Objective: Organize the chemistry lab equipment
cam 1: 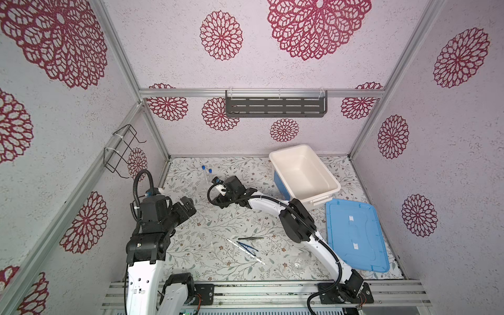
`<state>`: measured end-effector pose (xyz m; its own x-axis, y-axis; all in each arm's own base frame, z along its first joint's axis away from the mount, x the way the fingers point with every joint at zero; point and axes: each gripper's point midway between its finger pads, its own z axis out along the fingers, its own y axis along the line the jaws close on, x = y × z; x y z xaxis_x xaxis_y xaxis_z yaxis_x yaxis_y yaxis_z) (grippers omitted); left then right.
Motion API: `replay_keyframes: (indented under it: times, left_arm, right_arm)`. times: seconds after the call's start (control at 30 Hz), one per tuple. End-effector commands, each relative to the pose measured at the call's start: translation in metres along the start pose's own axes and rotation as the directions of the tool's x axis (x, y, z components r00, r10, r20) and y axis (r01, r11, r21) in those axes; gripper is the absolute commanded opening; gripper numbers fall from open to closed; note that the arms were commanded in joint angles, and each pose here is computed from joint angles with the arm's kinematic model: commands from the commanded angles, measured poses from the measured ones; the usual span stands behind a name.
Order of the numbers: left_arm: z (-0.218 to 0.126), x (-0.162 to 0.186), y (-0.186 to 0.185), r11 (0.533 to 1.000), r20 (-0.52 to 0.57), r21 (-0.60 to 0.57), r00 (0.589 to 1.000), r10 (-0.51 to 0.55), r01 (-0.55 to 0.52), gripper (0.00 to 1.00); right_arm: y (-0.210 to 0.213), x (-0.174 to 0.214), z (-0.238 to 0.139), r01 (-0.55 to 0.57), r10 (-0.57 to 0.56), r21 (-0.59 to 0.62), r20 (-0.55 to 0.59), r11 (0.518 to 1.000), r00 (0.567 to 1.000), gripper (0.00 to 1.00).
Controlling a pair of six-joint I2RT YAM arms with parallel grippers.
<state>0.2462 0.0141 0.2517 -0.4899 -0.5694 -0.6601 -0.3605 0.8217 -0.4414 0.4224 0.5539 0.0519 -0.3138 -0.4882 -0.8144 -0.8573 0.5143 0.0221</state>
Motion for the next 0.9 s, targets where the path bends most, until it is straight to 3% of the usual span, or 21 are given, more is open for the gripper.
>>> replay_keyframes:
  times: [0.0,0.2,0.5,0.6,0.7,0.87]
  left_arm:
    - [0.003,0.005,0.001,1.0,-0.014,0.01,0.999,-0.03,0.03,0.97]
    - [0.0,0.008,-0.001,0.999,-0.027,0.023,0.999,-0.035,0.035,0.97]
    - [-0.01,0.019,0.003,1.0,-0.058,0.014,0.998,-0.019,0.02,0.97]
    - [-0.012,0.027,0.003,0.999,-0.095,0.02,0.995,-0.042,0.044,0.98]
    - [-0.008,0.039,-0.012,0.993,-0.171,0.1,0.984,-0.052,0.069,0.97]
    - [-0.004,0.063,-0.03,0.975,-0.308,0.177,0.948,-0.076,0.135,0.97]
  right_arm:
    - [0.004,0.006,0.0,-0.016,0.015,-0.008,-0.032,1.0,0.999,0.84]
    - [0.018,-0.029,-0.026,0.011,-0.008,-0.08,0.036,0.997,0.999,0.92]
    - [0.023,-0.066,-0.1,-0.022,0.033,-0.092,0.125,0.996,0.992,0.96]
    - [0.031,-0.075,-0.136,-0.012,0.032,-0.119,0.171,0.993,0.985,0.96]
    - [0.042,-0.076,-0.169,0.025,0.011,-0.157,0.228,0.987,0.974,0.96]
    - [0.026,-0.062,-0.209,-0.043,0.048,-0.04,0.152,0.998,0.987,0.96]
